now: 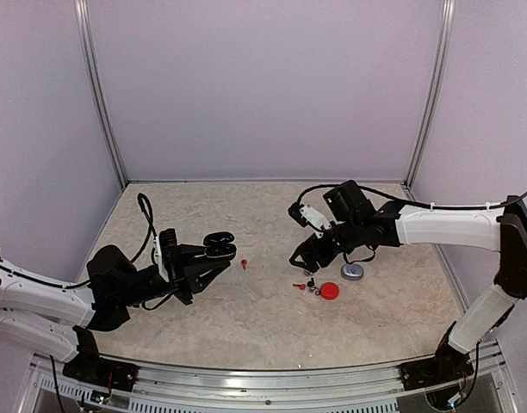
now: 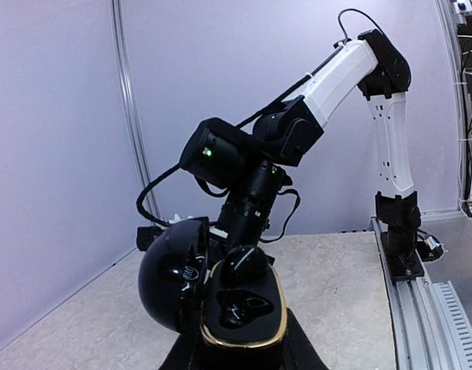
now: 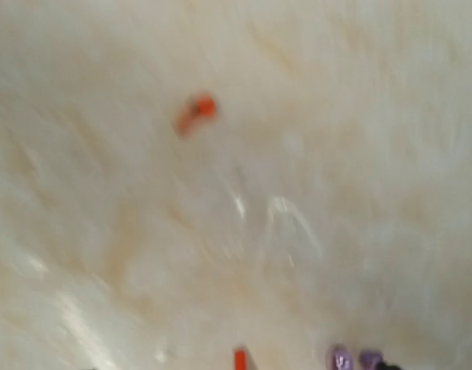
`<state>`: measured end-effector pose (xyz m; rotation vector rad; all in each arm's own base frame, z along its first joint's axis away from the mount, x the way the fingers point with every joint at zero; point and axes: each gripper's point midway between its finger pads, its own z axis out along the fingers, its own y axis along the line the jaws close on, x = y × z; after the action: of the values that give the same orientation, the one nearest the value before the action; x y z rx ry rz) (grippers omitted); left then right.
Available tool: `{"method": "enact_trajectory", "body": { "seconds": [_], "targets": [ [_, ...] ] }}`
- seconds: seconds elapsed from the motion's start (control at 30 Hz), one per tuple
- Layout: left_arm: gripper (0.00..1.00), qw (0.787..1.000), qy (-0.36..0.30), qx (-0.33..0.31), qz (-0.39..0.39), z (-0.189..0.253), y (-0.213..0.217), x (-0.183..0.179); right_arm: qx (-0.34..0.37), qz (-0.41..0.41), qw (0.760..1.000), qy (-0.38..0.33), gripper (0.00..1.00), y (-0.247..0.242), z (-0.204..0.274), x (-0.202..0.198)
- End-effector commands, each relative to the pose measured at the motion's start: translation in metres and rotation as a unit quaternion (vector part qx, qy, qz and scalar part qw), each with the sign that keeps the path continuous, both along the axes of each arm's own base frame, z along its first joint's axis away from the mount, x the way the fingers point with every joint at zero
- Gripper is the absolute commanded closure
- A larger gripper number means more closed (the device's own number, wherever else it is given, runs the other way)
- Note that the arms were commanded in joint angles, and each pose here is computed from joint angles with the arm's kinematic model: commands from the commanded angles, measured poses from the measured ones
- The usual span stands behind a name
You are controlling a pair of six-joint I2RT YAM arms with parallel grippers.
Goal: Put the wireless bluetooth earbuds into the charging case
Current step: Move the left earbud to the center of the board.
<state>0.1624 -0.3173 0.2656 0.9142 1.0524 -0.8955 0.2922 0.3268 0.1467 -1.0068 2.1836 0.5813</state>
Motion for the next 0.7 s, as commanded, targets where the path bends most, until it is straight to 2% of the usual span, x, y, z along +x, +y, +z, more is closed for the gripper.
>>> {"method": "enact_trajectory", "body": {
  "seconds": [0.0, 0.2, 0.4, 0.67],
  "targets": [
    [1.0, 1.0, -0.004, -0.017, 0.009, 0.006, 0.006, 0.002, -0.049, -0.027, 0.998, 0.041, 0.27, -0.014, -0.043, 0.001],
    [1.0, 1.0, -0.003, -0.013, 0.009, 0.002, 0.006, 0.002, -0.087, -0.041, 0.993, 0.067, 0.43, -0.02, -0.08, 0.003],
    [1.0, 1.0, -0.003, -0.014, 0.012, 0.001, 0.008, 0.002, -0.098, -0.052, 0.99, 0.081, 0.5, -0.031, -0.093, -0.003],
    [1.0, 1.0, -0.003, -0.016, 0.008, 0.0, 0.007, 0.002, -0.107, -0.065, 0.988, 0.095, 0.54, -0.043, -0.11, -0.007]
  ]
}}
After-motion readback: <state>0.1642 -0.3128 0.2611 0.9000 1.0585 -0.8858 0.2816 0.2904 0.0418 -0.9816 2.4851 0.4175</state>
